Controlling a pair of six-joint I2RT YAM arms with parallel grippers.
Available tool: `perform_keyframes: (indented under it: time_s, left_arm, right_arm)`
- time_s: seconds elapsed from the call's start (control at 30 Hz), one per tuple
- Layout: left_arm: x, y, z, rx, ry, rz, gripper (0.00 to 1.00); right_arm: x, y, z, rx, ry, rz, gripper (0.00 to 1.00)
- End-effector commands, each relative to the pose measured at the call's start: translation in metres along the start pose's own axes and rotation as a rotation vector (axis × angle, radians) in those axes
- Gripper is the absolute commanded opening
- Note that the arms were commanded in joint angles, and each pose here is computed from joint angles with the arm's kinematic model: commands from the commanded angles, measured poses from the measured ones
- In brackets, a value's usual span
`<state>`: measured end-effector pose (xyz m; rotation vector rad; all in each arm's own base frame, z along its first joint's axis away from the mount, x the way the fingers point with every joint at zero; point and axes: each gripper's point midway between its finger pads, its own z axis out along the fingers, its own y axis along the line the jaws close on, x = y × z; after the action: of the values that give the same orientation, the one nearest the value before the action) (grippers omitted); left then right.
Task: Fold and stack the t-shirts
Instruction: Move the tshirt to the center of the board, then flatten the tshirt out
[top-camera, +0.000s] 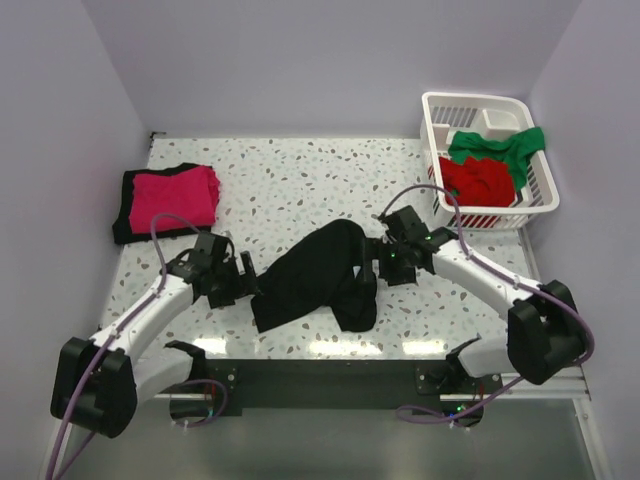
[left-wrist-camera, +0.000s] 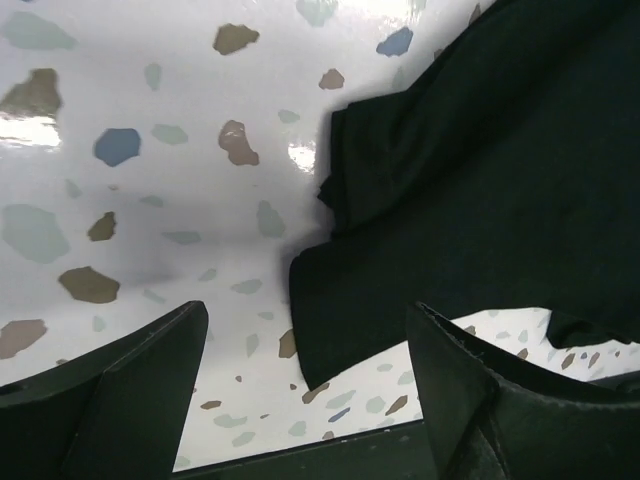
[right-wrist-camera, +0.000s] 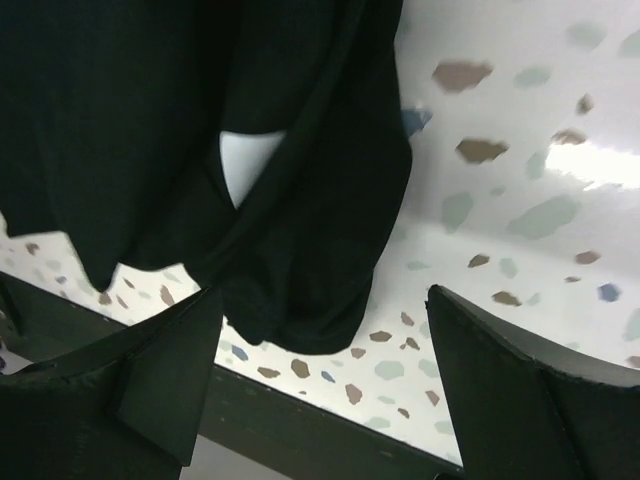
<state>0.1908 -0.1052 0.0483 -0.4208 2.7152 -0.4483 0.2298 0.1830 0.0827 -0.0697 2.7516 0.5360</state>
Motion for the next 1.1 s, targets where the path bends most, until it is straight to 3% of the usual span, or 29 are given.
perform_keyframes:
  time_s: [0.0, 0.43, 0.5, 0.73, 0.8, 0.83, 0.87, 0.93, 0.97, 1.03, 1.07]
  left_arm:
    - [0.012, -0.014, 0.011, 0.055, 0.078, 0.041, 0.85]
    - [0.059, -0.012, 0.023, 0.03, 0.204, 0.055, 0.76]
    - [0.067, -0.013, 0.026, 0.044, 0.236, 0.048, 0.7]
    - [0.079, -0.01, 0.035, 0.03, 0.277, 0.052, 0.62]
    - [0.08, -0.008, 0.038, 0.022, 0.282, 0.046, 0.49]
    - [0.077, -0.011, 0.041, 0.032, 0.271, 0.045, 0.44]
    - [0.077, -0.011, 0.043, 0.029, 0.274, 0.041, 0.29]
    - [0.07, -0.017, 0.048, 0.047, 0.25, 0.039, 0.16]
    - [0.066, -0.021, 0.05, 0.052, 0.238, 0.041, 0.05]
    - [0.053, -0.029, 0.05, 0.066, 0.198, 0.054, 0.0]
    - [0.039, -0.04, 0.048, 0.083, 0.161, 0.066, 0.0]
  right_arm:
    - [0.021, 0.012, 0.014, -0.029, 0.05, 0.015, 0.86]
    - [0.052, 0.016, 0.04, -0.015, 0.125, 0.039, 0.82]
    - [0.052, 0.017, 0.041, -0.017, 0.125, 0.042, 0.81]
    - [0.053, 0.019, 0.049, -0.016, 0.13, 0.048, 0.77]
    - [0.051, 0.02, 0.053, -0.026, 0.13, 0.051, 0.74]
    - [0.053, 0.022, 0.056, -0.032, 0.141, 0.051, 0.7]
    - [0.053, 0.023, 0.058, -0.037, 0.145, 0.045, 0.67]
    - [0.05, 0.025, 0.062, -0.048, 0.151, 0.036, 0.61]
    - [0.049, 0.026, 0.063, -0.048, 0.153, 0.023, 0.5]
    - [0.045, 0.027, 0.062, -0.038, 0.158, 0.007, 0.35]
    - [0.042, 0.027, 0.061, -0.028, 0.157, -0.006, 0.15]
